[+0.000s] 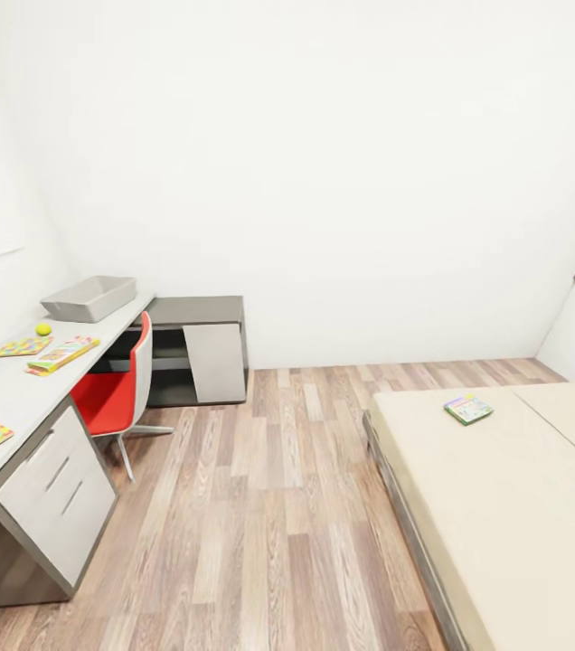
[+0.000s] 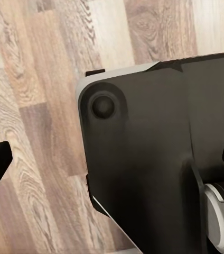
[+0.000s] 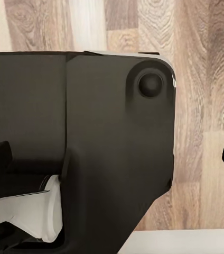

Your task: Put all the toys in the child's room - the three board games (two on the bed and one on the table), the two jigsaw puzzles on the table, and the tennis ball on the table - inside the toy box on the table in the child's room.

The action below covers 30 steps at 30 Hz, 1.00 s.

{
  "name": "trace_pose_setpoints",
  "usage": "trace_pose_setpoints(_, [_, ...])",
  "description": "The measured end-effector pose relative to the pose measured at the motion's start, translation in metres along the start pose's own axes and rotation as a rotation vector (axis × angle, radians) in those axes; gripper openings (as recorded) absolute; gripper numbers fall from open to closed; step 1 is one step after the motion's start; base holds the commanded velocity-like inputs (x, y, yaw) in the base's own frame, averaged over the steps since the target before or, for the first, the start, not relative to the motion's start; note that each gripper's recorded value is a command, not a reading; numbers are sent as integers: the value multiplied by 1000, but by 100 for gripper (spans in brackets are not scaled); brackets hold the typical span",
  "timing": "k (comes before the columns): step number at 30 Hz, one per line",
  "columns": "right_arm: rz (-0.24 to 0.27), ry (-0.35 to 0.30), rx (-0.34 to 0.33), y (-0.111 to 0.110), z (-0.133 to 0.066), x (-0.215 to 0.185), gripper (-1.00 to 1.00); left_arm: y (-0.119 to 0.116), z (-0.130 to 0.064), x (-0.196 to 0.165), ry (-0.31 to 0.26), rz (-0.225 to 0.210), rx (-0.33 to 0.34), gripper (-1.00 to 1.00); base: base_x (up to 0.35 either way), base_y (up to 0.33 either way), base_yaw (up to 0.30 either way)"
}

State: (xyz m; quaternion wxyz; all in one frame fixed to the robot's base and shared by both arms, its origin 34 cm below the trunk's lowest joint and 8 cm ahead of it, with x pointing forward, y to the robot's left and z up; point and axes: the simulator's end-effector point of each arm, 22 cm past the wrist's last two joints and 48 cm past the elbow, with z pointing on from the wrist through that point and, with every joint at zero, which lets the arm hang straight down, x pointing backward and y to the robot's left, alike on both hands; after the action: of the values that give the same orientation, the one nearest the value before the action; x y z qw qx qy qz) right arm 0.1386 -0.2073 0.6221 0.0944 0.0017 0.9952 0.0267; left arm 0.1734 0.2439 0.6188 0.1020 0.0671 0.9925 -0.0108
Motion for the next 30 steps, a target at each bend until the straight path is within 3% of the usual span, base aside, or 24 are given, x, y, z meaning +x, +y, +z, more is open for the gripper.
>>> trace_pose_setpoints(30, [-1, 1, -2, 0, 0, 0, 100, 0, 0, -3, -13, 1, 0, 100, 0, -81, 0])
